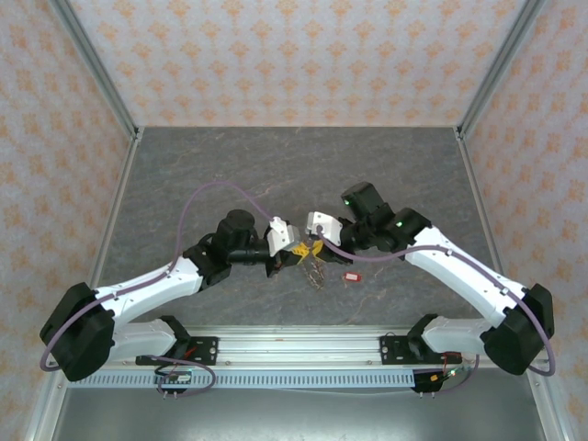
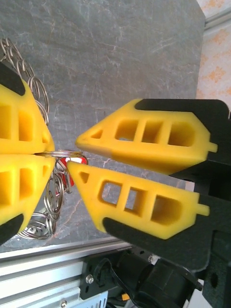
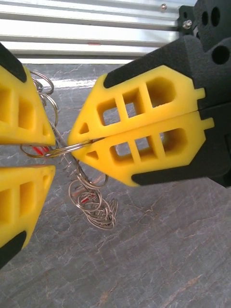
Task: Put the keys on the keyring
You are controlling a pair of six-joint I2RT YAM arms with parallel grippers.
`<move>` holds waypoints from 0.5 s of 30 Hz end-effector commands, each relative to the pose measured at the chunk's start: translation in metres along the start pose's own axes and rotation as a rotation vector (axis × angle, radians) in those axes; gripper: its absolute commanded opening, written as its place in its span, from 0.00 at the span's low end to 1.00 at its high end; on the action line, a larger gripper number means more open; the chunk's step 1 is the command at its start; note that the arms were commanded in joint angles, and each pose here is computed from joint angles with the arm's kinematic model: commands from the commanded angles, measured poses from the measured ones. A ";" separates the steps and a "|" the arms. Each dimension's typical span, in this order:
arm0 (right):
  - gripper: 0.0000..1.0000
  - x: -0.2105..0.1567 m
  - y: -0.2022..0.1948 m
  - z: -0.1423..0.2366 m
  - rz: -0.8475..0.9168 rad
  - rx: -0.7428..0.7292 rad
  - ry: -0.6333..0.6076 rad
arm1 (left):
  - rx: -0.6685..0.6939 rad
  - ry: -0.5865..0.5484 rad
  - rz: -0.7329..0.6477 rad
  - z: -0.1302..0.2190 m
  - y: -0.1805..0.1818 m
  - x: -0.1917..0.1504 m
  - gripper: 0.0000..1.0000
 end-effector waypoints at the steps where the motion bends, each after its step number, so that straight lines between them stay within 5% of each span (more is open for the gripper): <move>1: 0.16 0.003 0.000 -0.001 -0.042 0.040 -0.109 | -0.046 -0.143 -0.034 0.007 -0.005 0.029 0.00; 15: 0.02 -0.010 -0.008 -0.010 -0.154 0.054 -0.219 | -0.047 -0.190 -0.053 0.012 -0.008 0.039 0.00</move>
Point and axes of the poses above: each hand's point on the last joint's axis, 136 mm out from that joint toward the fingers, its own z axis back along the fingers, its own y axis along the line the jaws close on, x = y × z, the point moved 5 cm from there along z, back along the fingers, and after that the axes turned 2 degrees about z, right-handed, at the moved point
